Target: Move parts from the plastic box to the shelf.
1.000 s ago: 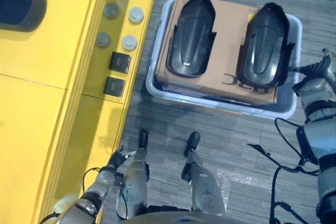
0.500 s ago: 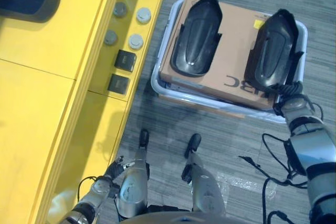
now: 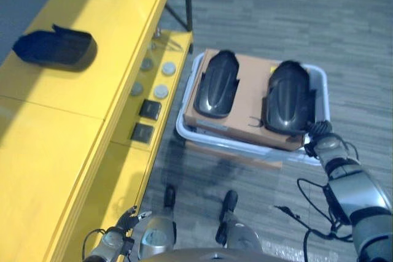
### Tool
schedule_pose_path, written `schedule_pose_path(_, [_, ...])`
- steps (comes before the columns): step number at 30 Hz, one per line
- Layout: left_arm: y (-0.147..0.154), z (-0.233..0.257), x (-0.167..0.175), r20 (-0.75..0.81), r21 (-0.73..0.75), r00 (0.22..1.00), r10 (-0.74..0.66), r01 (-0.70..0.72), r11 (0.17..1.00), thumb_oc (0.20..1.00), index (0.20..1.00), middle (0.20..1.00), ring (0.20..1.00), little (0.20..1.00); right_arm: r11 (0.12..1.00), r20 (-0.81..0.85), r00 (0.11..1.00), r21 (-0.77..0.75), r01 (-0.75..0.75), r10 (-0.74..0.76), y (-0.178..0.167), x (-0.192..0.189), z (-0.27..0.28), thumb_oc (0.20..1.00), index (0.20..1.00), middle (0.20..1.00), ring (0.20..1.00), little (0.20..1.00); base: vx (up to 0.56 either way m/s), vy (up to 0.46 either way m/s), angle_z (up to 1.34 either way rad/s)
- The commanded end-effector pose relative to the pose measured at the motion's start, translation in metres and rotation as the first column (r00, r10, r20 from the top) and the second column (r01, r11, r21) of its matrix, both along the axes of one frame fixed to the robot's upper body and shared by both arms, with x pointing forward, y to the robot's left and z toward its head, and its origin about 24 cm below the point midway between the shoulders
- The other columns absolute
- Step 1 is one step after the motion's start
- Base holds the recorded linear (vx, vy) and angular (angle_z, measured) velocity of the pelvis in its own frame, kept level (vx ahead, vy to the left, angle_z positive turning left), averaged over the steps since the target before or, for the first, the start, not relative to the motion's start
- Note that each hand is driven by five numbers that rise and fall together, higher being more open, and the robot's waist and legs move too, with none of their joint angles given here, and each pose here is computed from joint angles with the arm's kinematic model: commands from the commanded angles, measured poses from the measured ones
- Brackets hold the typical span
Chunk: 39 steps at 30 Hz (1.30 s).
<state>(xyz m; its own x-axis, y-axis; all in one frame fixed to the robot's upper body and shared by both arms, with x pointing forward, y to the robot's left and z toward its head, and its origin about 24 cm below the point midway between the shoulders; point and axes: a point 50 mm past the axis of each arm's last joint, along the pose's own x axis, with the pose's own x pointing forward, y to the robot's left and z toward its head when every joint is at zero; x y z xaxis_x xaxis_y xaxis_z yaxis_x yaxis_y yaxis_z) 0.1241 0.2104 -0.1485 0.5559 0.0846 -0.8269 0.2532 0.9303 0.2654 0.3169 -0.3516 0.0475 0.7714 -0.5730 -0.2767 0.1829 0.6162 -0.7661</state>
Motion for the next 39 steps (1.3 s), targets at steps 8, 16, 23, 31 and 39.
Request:
schedule_pose_path(8, [-0.014, 0.069, 0.080, 0.416, -0.325, 0.893, 0.173, -0.032, 0.945, 1.000, 1.000, 1.000, 1.000, 1.000, 0.829, 0.154, 0.963, -0.549, -0.103, 0.222, -0.013, 0.026, 0.116, 0.200, 0.200, 0.200, 0.200, 0.200, 0.01, 0.000, -0.12])
schedule_pose_path(16, [-0.040, 0.142, 0.113, 0.544, -0.641, 0.776, 0.320, 0.139, 0.754, 1.000, 1.000, 1.000, 1.000, 1.000, 0.760, 0.437, 0.754, -0.638, -0.124, 0.491, 0.038, 0.017, 0.175, 0.200, 0.200, 0.200, 0.200, 0.200, 0.07, 0.002, -0.05])
schedule_pose_path(23, [-0.073, 0.200, 0.141, 0.621, -0.719, 0.705, 0.343, 0.337, 0.608, 1.000, 1.000, 1.000, 1.000, 1.000, 0.497, 0.359, 0.446, -0.833, -0.244, 0.820, 0.129, -0.007, 0.200, 0.200, 0.200, 0.200, 0.200, 0.200, 0.04, -0.017, -0.06])
schedule_pose_path(31, [-0.108, 0.237, 0.166, 0.654, -0.735, 0.638, 0.406, 0.412, 0.538, 1.000, 1.000, 1.000, 1.000, 1.000, 0.375, 0.311, 0.253, -0.889, -0.263, 0.916, 0.186, -0.018, 0.202, 0.200, 0.200, 0.200, 0.200, 0.200, 0.00, -0.002, 0.00])
schedule_pose_path(39, [-0.132, 0.272, 0.168, 0.740, -0.668, 0.567, 0.362, 0.555, 0.496, 1.000, 1.000, 1.000, 1.000, 1.000, 0.276, 0.258, 0.098, -0.872, -0.404, 0.961, 0.228, -0.025, 0.183, 0.200, 0.200, 0.200, 0.200, 0.200, -0.02, -0.011, 0.08])
